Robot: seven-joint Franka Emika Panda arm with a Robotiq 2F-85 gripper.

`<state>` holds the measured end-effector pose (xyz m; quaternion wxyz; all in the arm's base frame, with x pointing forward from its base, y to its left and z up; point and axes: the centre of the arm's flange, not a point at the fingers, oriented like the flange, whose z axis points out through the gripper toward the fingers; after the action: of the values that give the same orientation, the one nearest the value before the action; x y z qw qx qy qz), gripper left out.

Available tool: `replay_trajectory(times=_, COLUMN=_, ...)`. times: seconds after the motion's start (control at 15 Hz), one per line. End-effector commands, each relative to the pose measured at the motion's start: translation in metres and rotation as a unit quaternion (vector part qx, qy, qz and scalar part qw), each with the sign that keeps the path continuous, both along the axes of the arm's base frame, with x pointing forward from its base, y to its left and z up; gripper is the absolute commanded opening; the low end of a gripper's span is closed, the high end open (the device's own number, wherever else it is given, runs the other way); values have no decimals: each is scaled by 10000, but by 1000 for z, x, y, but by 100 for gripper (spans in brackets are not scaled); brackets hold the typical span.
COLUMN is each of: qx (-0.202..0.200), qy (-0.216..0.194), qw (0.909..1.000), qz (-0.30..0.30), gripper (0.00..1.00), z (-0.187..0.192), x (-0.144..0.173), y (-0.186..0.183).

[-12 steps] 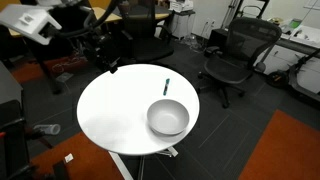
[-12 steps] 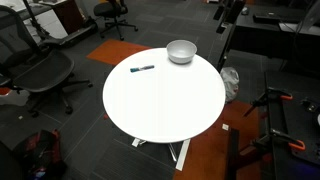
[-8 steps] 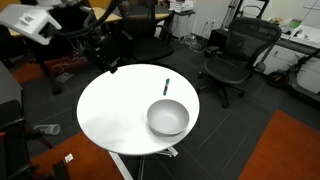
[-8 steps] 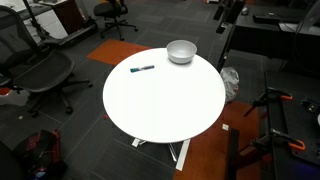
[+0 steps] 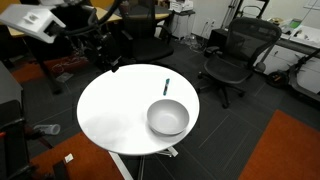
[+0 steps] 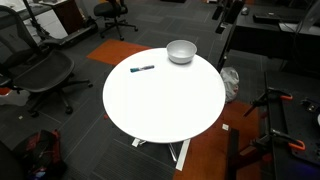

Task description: Move the marker to the front

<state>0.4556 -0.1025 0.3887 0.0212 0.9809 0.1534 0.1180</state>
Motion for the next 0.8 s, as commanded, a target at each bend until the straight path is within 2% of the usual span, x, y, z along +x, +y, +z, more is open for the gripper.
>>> replay_trajectory(times=0.0, qx=-217, qy=-11, qw=9990, qz=386, gripper=100, z=4, x=35, y=0)
replay_trajectory(times=0.47, qx=-474, qy=-186, qw=9902, qz=1302, gripper=100, z=-4, x=136, y=10)
replay_trajectory(times=0.73, qx=-512, qy=-110, qw=9835, qz=1733, gripper=100, z=-40, x=185, y=19)
